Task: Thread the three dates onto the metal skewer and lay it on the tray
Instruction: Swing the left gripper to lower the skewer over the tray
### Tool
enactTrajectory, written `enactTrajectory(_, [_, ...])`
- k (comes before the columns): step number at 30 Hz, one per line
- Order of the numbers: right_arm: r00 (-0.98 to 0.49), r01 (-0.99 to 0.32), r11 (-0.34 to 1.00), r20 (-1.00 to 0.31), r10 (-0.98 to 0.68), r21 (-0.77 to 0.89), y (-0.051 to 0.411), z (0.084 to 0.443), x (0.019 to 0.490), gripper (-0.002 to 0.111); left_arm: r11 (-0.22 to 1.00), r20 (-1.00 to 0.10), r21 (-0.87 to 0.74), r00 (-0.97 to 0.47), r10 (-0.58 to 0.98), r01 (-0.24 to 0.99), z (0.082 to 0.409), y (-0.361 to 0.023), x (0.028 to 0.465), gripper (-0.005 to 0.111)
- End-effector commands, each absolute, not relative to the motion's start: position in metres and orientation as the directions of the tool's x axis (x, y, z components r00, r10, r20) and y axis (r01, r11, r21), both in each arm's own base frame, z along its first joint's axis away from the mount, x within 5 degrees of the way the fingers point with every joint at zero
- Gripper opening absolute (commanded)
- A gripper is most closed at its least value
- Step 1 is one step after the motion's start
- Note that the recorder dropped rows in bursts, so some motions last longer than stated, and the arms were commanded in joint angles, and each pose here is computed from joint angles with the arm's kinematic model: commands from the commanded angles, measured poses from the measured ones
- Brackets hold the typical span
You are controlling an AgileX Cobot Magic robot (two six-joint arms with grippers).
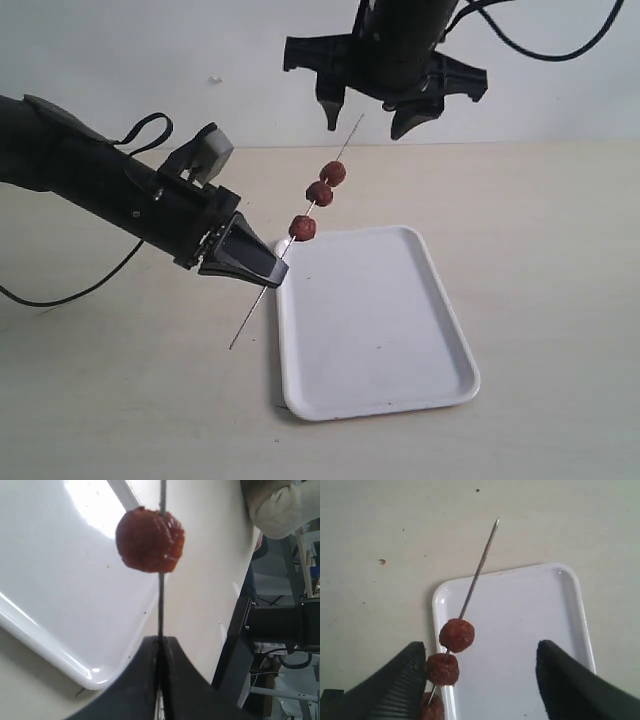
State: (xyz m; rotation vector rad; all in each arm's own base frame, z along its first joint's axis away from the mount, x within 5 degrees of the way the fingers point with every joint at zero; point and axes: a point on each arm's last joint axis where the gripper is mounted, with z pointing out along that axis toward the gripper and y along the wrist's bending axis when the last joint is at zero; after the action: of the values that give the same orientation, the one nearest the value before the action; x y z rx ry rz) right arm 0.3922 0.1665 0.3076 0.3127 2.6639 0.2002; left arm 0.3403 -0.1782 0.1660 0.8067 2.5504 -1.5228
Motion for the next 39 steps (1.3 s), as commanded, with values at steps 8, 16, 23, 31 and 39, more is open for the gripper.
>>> enactTrajectory(8, [-0.758,0.257,0.966,-0.615,0.219,0.027,0.118,0.392,0.345,0.028,0.370,-0.305,-0.815,-0.873,0.380,0.446,0.171,-0.180,0.341,0.000])
enactTrajectory(16, [-0.653,0.332,0.941,-0.704,0.280,0.067,0.068,0.434,0.274,0.011,0.439,-0.176,-0.837,-0.921,0.348,0.326,0.168,-0.178,0.339,0.000])
enactTrajectory(23, [-0.670,0.335,0.942,-0.706,0.231,-0.009,0.034,0.418,0.212,0.011,0.455,-0.110,-0.857,-0.948,0.297,0.242,0.170,-0.179,0.340,0.000])
enactTrajectory(31, [-0.604,0.319,0.948,-0.775,0.186,-0.021,0.014,0.432,0.170,0.011,0.435,-0.072,-0.884,-0.969,0.237,0.172,0.174,-0.182,0.342,0.000])
enactTrajectory(39, [-0.467,0.293,0.955,-0.879,0.101,-0.046,-0.012,0.460,0.112,0.011,0.357,-0.089,-0.917,-0.965,0.246,0.175,0.188,-0.212,0.330,0.000])
